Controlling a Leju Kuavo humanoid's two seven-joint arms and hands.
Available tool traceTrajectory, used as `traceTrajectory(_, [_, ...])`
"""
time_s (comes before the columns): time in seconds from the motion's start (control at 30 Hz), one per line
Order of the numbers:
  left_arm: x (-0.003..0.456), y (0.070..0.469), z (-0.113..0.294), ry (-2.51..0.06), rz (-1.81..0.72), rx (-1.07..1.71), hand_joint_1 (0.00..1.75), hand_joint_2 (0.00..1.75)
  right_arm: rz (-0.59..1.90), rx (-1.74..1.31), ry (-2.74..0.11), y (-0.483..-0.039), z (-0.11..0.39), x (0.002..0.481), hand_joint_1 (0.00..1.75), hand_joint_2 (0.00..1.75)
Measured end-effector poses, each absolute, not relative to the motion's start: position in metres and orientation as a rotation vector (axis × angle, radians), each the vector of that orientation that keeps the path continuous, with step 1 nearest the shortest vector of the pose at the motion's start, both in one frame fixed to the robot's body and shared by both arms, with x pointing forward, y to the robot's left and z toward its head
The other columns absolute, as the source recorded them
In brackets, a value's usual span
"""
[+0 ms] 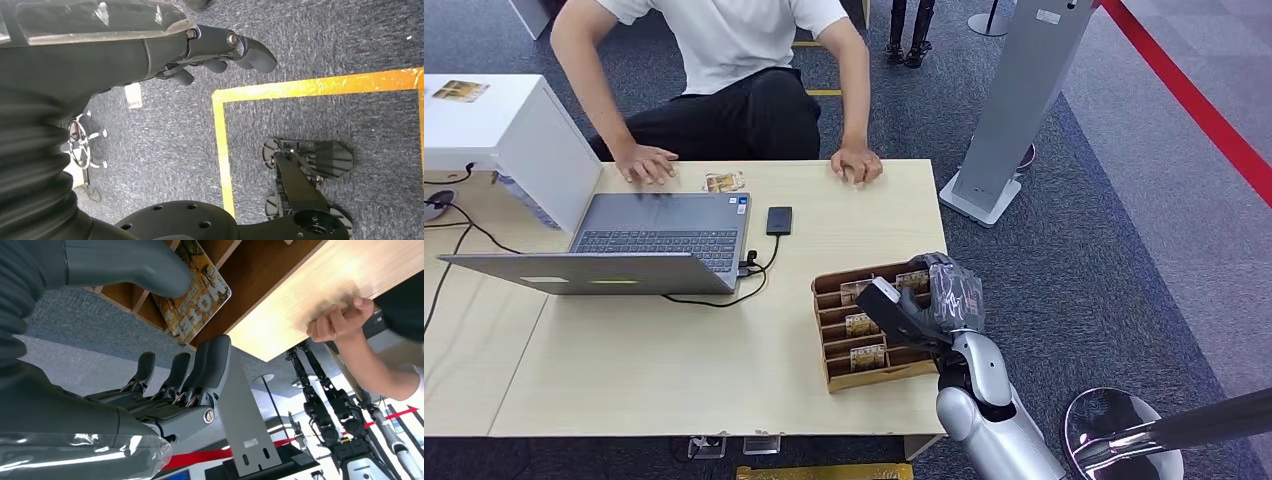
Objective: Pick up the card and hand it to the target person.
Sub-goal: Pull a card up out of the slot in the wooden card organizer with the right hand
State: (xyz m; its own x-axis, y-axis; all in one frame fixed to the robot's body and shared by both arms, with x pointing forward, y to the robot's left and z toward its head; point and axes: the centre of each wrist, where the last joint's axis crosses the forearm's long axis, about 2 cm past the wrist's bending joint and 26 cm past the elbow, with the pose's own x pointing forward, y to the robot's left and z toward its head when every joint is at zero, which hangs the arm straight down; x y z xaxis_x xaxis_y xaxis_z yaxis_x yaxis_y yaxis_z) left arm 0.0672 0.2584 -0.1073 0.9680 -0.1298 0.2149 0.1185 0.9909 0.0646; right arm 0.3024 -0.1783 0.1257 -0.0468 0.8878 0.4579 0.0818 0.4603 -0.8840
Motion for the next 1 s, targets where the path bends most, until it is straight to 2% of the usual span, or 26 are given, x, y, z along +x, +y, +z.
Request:
traceTrajectory(0.27, [0.0666,0.2586,-0.1074,-0.218,-0.12,0.052,0.0,1.75,0.856,-0.879,-1.46,-0.1756,0.1227,0.3036,0.85,1.75])
traceTrajectory(0.57, [0.0677,0.2577,-0.1072,-0.221,-0.117,0.05,0.0,1.75,0.859,-0.879,-1.461,-0.1771,0.1232,0.3046,1.22,1.75])
traceTrajectory(0.77, [0.0691,0.2569,-0.1069,-0.225,-0.117,0.049,0.0,1.75,0.859,-0.882,-1.46,-0.1782,0.1233,0.305,1.2,1.75])
traceTrajectory(0.9, [0.0698,0.2569,-0.1068,-0.229,-0.119,0.049,0.0,1.75,0.86,-0.88,-1.456,-0.1803,0.123,0.3044,1.28,1.75])
traceTrajectory(1.0, [0.0701,0.2574,-0.1067,-0.228,-0.12,0.05,0.0,1.75,0.858,-0.878,-1.455,-0.1814,0.1229,0.3043,1.41,1.75])
